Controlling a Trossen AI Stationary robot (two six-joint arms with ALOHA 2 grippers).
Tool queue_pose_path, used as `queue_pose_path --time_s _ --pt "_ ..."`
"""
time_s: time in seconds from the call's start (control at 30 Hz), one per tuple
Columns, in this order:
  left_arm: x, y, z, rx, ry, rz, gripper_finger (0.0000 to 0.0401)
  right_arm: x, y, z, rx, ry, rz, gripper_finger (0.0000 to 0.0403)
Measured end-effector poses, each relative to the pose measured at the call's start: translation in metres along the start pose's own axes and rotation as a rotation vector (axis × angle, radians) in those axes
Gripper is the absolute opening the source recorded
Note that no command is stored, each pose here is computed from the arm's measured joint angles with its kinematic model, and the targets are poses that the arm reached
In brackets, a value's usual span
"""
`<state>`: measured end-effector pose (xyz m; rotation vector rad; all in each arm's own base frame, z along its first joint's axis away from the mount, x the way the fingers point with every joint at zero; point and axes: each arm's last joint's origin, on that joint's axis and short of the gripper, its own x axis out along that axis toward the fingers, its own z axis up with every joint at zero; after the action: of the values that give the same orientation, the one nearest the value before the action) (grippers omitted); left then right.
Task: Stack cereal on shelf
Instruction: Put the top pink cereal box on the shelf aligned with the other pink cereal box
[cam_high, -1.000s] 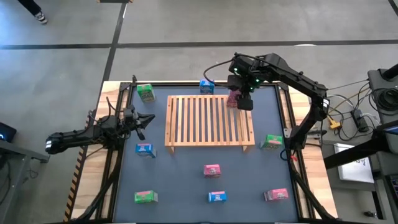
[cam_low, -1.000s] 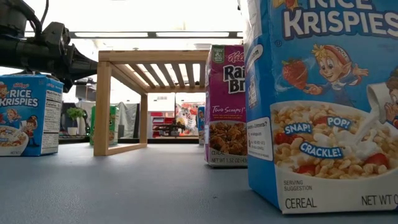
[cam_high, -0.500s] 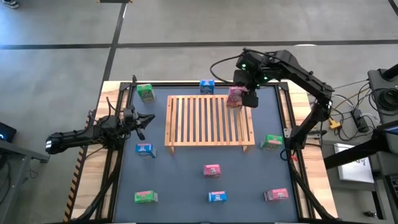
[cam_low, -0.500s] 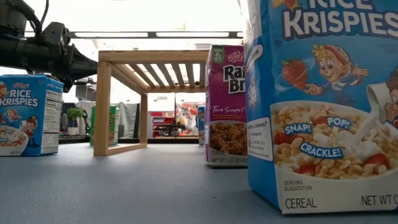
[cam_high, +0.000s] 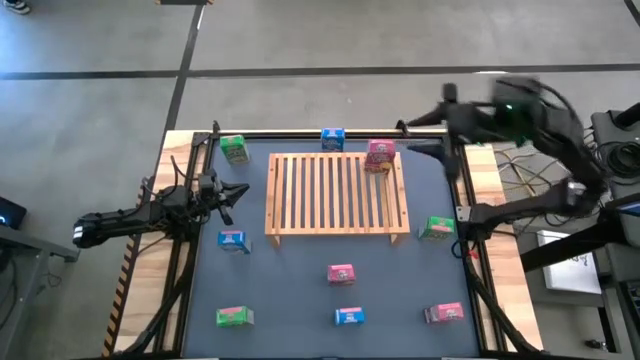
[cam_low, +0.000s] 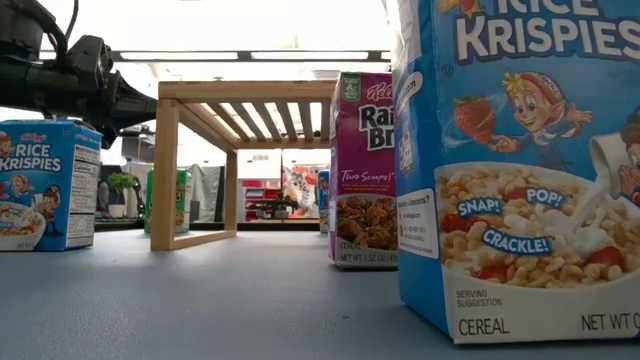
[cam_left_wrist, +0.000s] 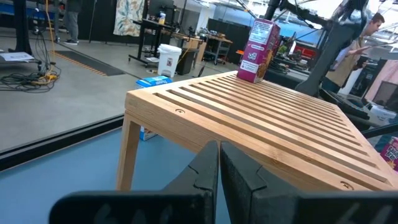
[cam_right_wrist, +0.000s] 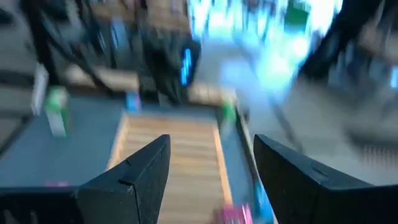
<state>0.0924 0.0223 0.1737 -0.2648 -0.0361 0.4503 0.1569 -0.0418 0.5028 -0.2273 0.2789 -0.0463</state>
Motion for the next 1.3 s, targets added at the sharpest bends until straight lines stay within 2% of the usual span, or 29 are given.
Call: queue_pose_path --time_s 0.1,0.23,0.37,0.47,0.63,0.77,0.87,1.2,1.3 --pt "0.000 0.000 0.000 0.000 0.000 0.000 0.0000 -0.003 0.021 -0.016 -0.063 -0.162 0.034 0.0219" --pt "0.000 0.000 0.000 0.000 0.000 0.000 0.0000 0.005 0.044 -0.044 -0.122 -0.340 -0.029 0.0219" --pt "0.000 0.000 0.000 0.000 0.000 0.000 0.0000 0.019 0.062 -0.069 -0.151 -0.445 -0.093 0.0219" --pt "0.000 0.000 0.000 0.000 0.000 0.000 0.0000 0.028 0.073 -0.084 -0.161 -0.486 -0.071 0.0219" --pt "0.000 0.000 0.000 0.000 0.000 0.000 0.0000 0.037 0.086 -0.099 -0.156 -0.509 -0.064 0.0219" --pt "0.000 0.000 0.000 0.000 0.000 0.000 0.0000 0.044 0.094 -0.108 -0.166 -0.465 -0.052 0.0219" --pt "0.000 0.000 0.000 0.000 0.000 0.000 0.0000 0.043 0.097 -0.108 -0.154 -0.476 -0.040 0.0219" --pt "0.000 0.000 0.000 0.000 0.000 0.000 0.0000 0.060 0.111 -0.124 -0.128 -0.331 0.058 0.0219" --pt "0.000 0.000 0.000 -0.004 -0.001 0.000 0.0000 0.057 0.114 -0.123 -0.138 -0.353 0.069 0.0219"
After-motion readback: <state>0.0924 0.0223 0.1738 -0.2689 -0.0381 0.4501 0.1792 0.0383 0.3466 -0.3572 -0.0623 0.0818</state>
